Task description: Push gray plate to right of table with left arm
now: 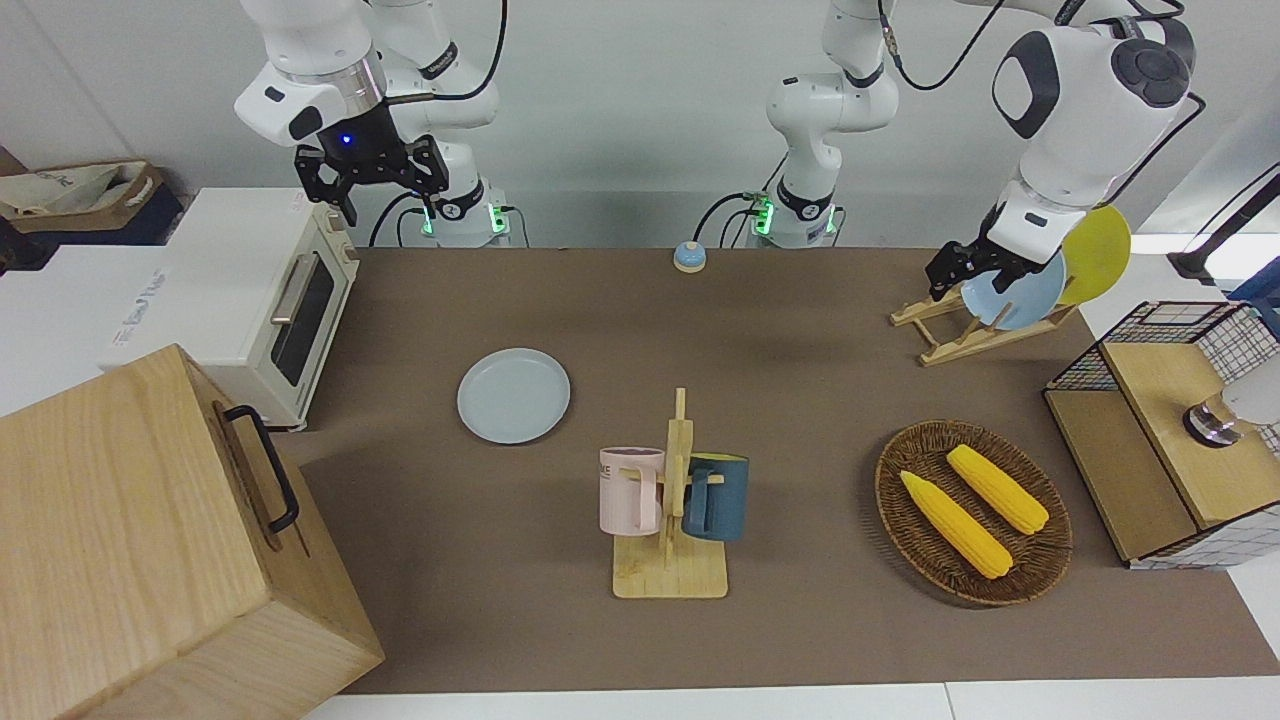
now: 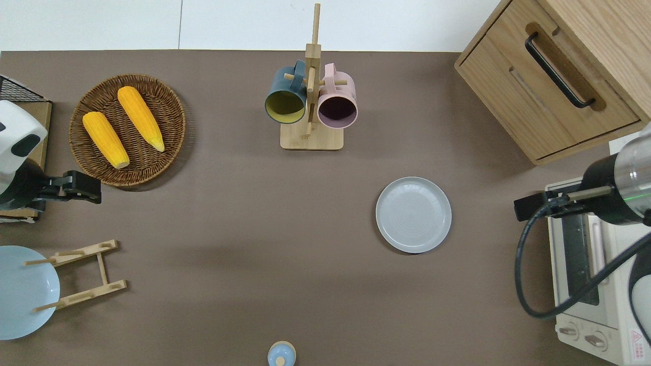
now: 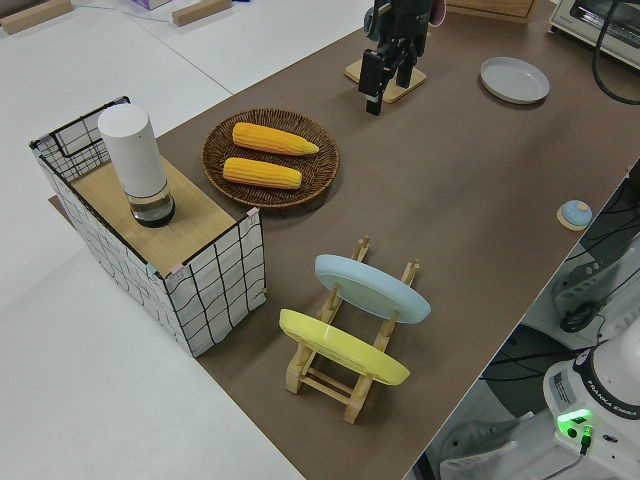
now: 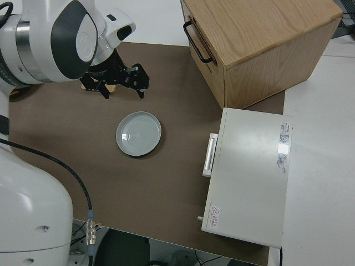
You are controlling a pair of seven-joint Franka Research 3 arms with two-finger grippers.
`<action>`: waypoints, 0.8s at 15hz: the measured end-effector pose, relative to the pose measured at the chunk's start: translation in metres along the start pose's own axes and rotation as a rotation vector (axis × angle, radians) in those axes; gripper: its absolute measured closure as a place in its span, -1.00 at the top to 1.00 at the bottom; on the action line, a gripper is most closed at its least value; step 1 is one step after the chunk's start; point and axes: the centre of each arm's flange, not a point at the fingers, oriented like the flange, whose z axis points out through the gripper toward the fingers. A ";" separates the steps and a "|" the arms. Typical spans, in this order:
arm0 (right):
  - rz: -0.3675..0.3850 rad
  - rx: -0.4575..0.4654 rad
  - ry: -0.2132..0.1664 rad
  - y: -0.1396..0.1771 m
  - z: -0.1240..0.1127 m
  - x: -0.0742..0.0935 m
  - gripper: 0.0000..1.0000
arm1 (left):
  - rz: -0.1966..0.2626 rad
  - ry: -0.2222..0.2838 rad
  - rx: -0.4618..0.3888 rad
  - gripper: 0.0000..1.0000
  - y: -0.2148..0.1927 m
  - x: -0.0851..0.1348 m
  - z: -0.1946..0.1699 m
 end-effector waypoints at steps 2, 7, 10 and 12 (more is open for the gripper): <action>0.000 0.000 0.000 0.000 0.000 0.000 0.97 | 0.021 0.017 0.000 0.98 0.005 0.002 0.008; 0.000 0.000 0.000 0.000 0.000 0.000 0.97 | 0.111 0.046 0.003 0.99 0.033 -0.002 0.013; 0.000 0.000 0.000 0.000 0.000 0.000 0.97 | 0.183 0.053 0.006 0.99 0.034 -0.014 0.009; 0.000 0.000 0.000 0.000 0.000 0.000 0.97 | 0.185 0.060 0.007 1.00 0.030 -0.026 0.010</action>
